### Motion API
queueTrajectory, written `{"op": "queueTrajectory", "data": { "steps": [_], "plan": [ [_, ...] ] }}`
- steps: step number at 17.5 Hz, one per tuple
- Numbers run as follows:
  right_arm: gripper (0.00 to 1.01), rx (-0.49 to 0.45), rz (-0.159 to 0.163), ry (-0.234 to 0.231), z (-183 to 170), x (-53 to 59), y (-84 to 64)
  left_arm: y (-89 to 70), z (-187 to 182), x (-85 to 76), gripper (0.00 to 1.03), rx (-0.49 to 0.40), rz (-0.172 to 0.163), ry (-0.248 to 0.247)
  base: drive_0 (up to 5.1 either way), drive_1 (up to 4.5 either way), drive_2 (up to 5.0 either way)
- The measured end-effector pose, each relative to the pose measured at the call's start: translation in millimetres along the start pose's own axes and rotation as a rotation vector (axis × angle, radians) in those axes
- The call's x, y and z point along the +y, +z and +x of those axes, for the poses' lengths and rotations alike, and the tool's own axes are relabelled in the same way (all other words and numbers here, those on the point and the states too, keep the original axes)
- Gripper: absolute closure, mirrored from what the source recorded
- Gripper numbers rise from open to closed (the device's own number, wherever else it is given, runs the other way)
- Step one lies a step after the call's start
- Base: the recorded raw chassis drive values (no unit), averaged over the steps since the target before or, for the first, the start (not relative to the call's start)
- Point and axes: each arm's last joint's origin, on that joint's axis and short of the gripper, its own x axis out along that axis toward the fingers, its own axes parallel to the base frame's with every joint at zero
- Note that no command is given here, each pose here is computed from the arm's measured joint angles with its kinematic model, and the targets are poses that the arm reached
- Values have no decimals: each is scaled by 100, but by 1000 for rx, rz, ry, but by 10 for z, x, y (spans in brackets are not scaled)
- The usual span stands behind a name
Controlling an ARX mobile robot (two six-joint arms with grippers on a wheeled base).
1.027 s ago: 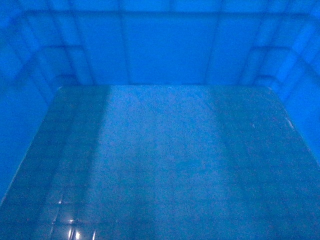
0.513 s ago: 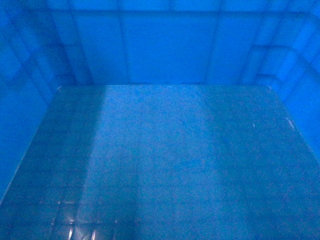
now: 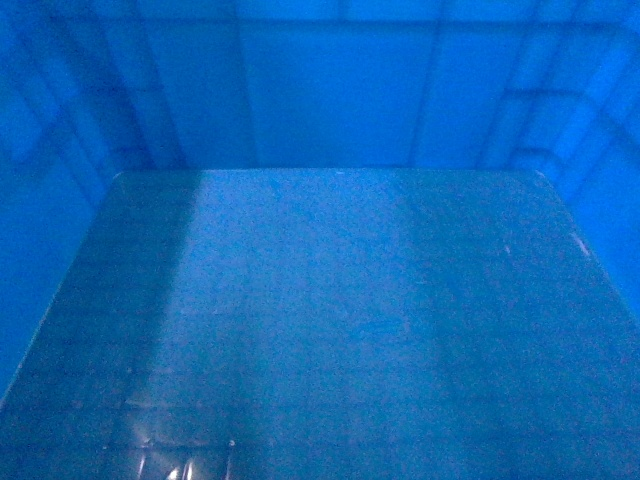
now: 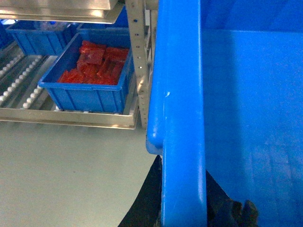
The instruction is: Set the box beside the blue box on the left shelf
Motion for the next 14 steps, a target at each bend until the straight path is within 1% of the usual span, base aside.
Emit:
{"op": "queueTrajectory", "data": {
  "steps": [14],
  "plan": [
    [89,-1,1,0,1,1,1,0,0,0,94,0,2,1,-501,243,243]
  ]
}}
